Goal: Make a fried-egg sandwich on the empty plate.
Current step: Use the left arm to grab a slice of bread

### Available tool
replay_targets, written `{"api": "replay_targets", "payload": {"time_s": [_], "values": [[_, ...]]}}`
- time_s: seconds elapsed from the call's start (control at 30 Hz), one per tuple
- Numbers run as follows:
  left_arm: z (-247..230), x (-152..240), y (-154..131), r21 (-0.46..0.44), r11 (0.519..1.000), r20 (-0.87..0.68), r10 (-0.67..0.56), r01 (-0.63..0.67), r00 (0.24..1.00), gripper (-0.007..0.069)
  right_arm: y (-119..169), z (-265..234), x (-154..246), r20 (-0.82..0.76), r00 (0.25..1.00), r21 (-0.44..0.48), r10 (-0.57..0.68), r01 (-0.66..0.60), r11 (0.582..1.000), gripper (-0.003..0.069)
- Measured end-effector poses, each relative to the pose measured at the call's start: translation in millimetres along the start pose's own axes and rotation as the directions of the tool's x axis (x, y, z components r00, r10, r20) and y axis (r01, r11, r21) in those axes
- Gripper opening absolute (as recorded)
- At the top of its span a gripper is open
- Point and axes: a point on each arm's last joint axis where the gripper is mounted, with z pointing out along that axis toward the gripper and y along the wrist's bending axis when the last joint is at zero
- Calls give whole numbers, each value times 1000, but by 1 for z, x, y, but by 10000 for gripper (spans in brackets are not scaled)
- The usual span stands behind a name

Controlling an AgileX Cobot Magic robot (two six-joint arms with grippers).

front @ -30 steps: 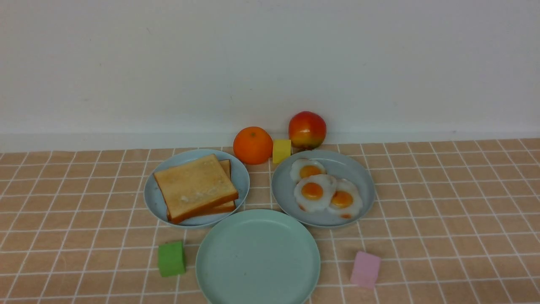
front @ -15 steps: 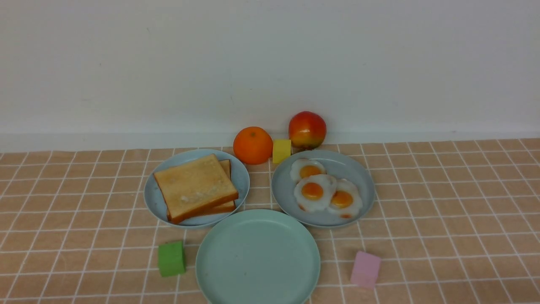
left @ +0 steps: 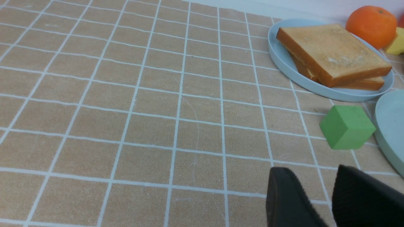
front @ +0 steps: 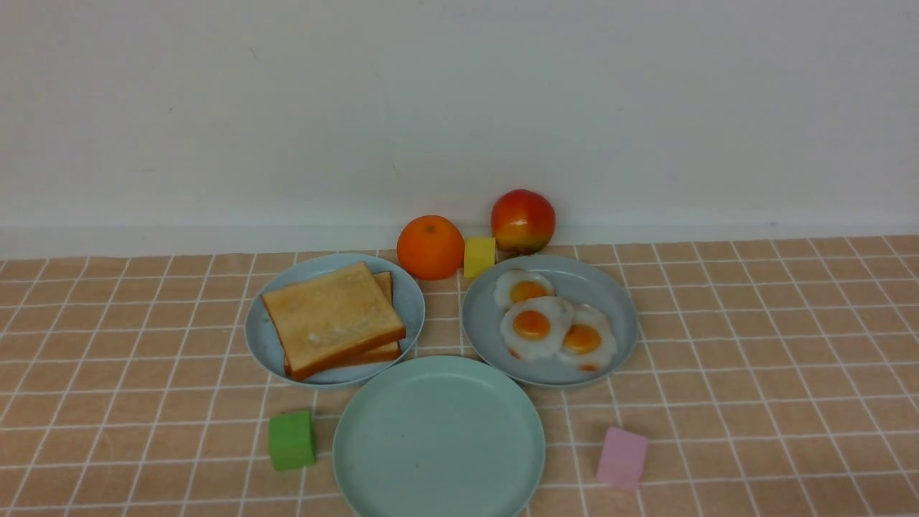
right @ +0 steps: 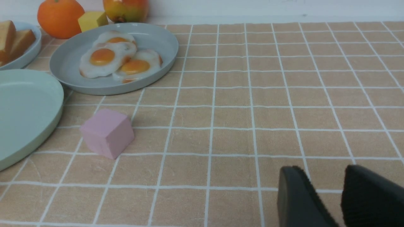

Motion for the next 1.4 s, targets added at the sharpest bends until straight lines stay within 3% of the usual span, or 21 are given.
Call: {"api": "replay_targets", "payload": {"time_s": [0.6, 0.9, 1.23, 1.4], "values": [[0, 0, 0, 0, 1000, 0, 0, 0, 1000, 238, -1, 0, 0, 6, 1000, 13, -31, 31, 999, 241], [0, -2, 1, -10, 999, 19, 38, -37, 999, 238, -2, 0, -9, 117, 993, 18, -7, 5, 1000, 241], [-4, -25, -7, 63, 997, 277, 32, -52, 960, 238, -5, -7, -35, 403, 915, 45, 10, -31, 999, 241], [-6, -30, -9, 80, 995, 336, 28, -58, 941, 238, -6, -9, -39, 446, 895, 50, 9, -35, 998, 241]]}}
